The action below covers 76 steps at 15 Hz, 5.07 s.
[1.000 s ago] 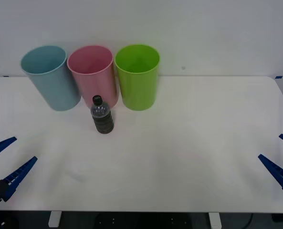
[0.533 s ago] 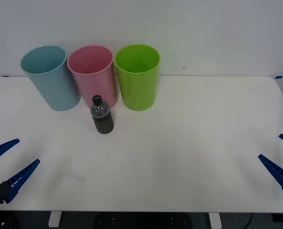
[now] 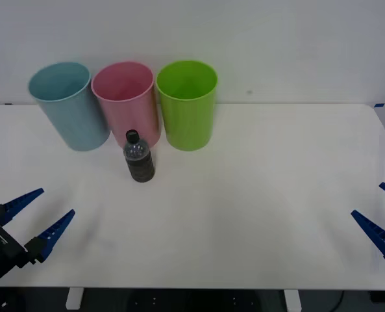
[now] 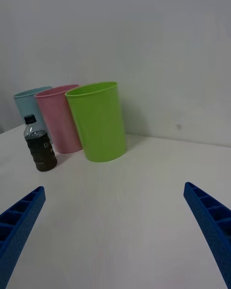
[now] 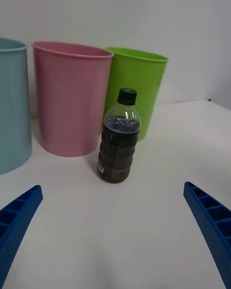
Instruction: Grasp the object on the table and drop it into the matching bin: aluminum can to the light blue bin, PET bottle to the pink bin.
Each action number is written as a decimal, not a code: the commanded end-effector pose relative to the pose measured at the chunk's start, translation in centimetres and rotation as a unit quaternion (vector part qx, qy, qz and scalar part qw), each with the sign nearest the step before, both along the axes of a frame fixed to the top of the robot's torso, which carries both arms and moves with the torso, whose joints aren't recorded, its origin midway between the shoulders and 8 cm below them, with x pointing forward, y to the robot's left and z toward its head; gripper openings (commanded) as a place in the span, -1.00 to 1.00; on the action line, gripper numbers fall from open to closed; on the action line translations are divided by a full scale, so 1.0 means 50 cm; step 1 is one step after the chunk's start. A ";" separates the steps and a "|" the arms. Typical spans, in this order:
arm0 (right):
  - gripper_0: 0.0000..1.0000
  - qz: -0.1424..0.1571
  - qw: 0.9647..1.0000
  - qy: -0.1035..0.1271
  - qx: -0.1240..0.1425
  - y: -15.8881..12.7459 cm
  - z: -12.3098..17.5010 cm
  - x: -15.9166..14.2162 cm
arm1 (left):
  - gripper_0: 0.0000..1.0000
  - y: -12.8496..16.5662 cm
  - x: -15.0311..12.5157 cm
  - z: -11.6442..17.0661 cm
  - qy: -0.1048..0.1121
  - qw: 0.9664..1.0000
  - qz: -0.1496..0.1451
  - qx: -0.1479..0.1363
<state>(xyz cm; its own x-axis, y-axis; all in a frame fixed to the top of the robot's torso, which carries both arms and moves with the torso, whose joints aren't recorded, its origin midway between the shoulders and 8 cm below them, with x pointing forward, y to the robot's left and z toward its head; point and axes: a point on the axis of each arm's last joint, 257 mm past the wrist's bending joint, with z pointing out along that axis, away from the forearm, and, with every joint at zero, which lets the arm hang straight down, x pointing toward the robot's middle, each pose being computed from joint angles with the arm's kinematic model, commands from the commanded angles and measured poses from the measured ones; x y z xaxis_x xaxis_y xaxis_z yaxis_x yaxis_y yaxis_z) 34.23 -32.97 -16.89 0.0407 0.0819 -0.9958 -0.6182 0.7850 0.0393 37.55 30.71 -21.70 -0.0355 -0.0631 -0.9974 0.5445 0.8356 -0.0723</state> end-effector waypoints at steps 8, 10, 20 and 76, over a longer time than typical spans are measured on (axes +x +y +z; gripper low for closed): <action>1.00 0.000 1.000 0.000 0.000 0.000 0.000 0.000 | 1.00 -0.056 0.059 -0.039 -0.008 0.999 0.037 0.013; 1.00 0.000 1.000 0.000 0.000 0.000 0.000 0.000 | 1.00 -0.069 0.076 -0.044 -0.006 0.999 0.044 0.012; 1.00 0.000 1.000 0.000 0.000 0.000 0.000 0.000 | 1.00 -0.156 0.216 -0.085 0.006 1.000 0.027 0.006; 1.00 0.000 1.000 0.000 0.000 0.000 0.000 0.000 | -1.00 -0.107 0.297 0.007 -0.026 0.999 0.039 0.004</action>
